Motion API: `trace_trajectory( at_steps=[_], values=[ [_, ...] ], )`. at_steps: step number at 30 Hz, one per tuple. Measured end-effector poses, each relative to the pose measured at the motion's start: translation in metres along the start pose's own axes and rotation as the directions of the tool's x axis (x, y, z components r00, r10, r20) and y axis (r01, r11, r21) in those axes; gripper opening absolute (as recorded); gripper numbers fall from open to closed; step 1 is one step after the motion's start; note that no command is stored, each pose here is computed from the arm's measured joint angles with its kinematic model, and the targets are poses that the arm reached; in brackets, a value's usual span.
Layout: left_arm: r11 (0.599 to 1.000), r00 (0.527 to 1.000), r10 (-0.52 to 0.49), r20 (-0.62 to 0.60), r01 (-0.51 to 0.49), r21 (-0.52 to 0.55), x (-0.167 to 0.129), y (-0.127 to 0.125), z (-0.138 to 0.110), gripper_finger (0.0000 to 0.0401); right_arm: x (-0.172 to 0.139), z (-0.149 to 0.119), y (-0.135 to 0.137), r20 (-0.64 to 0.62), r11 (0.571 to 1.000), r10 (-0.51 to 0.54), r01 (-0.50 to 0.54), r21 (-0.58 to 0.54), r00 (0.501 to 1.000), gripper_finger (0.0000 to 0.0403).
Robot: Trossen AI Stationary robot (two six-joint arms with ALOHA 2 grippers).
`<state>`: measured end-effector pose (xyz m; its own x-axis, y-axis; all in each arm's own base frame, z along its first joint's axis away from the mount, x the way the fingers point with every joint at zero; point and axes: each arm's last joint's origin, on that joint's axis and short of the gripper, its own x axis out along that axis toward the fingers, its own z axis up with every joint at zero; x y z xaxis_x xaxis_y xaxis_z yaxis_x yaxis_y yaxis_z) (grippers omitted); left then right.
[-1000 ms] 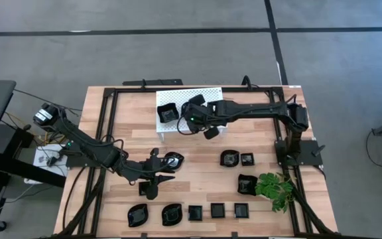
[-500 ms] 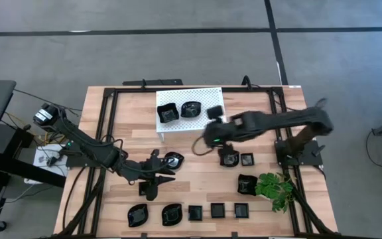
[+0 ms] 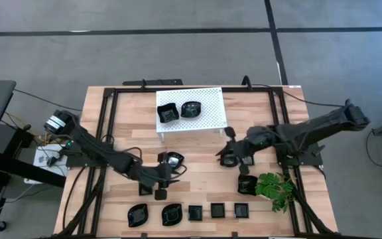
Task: Pick & Place Mini shaped plates
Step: Stack the black leaf shaped plate on top of the black leaf shaped plate on the shelf
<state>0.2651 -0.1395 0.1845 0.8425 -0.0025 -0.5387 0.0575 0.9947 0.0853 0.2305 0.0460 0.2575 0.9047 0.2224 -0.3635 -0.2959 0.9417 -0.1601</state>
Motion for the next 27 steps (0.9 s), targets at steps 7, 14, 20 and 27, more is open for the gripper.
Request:
trace_trajectory(
  at_steps=[7, 14, 20, 27],
  values=[
    [0.996, 0.975, 0.083, -0.207, -0.086, -0.005, 0.004, 0.017, -0.019, 0.0174, 0.006, -0.014, 0.005, 0.073, 0.999, -0.006, 0.003, 0.034, 0.997, 0.0072],
    [0.99, 0.929, 0.144, -0.342, -0.136, 0.046, 0.013, 0.027, -0.037, 0.0164, 0.008, -0.015, 0.005, 0.069, 0.999, -0.005, 0.003, 0.037, 0.998, 0.0072],
    [0.988, 0.9, 0.153, -0.409, -0.133, 0.077, 0.026, 0.029, -0.05, 0.0153, 0.01, -0.017, 0.005, 0.056, 0.999, -0.003, 0.001, 0.037, 0.998, 0.0072],
    [0.989, 0.888, 0.151, -0.435, -0.13, 0.078, 0.031, 0.03, -0.055, 0.0133, 0.01, -0.017, 0.005, 0.056, 0.999, -0.004, 0.001, 0.038, 0.998, 0.0072]
  ],
)
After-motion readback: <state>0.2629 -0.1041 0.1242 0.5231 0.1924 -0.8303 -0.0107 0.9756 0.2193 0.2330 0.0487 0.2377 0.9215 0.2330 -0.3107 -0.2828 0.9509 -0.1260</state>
